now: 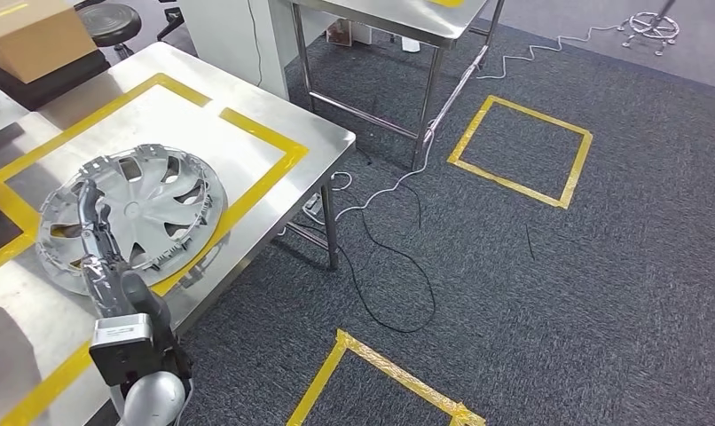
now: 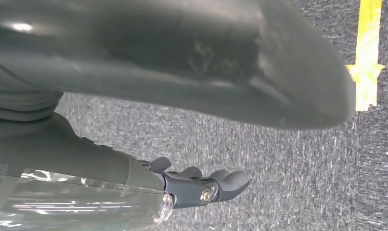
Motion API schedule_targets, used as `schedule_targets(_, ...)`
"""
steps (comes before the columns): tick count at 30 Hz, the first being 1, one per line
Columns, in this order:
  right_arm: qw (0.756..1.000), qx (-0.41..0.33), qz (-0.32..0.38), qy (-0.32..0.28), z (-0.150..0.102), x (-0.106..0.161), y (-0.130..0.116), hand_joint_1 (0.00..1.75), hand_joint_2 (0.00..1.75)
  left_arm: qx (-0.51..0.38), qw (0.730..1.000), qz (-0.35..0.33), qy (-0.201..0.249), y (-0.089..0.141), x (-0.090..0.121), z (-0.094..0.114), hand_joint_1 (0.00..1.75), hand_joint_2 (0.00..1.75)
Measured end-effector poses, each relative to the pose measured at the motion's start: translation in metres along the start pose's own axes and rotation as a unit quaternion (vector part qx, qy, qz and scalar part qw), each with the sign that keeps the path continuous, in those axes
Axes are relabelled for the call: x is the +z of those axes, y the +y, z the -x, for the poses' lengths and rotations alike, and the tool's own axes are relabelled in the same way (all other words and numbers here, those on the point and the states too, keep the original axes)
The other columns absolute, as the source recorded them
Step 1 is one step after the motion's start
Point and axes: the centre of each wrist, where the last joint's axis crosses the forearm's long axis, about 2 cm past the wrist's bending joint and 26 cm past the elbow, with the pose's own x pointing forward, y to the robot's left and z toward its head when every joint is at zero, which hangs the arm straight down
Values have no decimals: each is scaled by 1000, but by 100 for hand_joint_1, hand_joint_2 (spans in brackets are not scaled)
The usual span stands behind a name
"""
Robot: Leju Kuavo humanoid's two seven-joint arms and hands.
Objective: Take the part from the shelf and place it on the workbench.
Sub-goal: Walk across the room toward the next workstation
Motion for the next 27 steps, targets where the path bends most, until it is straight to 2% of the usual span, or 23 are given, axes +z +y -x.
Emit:
schedule_targets(21,1000,-12,2,9,7,3,-1,0,0,0,1000,1,0,-1,0,1,0,0)
schedule_targets(27,1000,-17,0,0,0,1,2,0,0,-1,1000,2,0,-1,0,1,0,0)
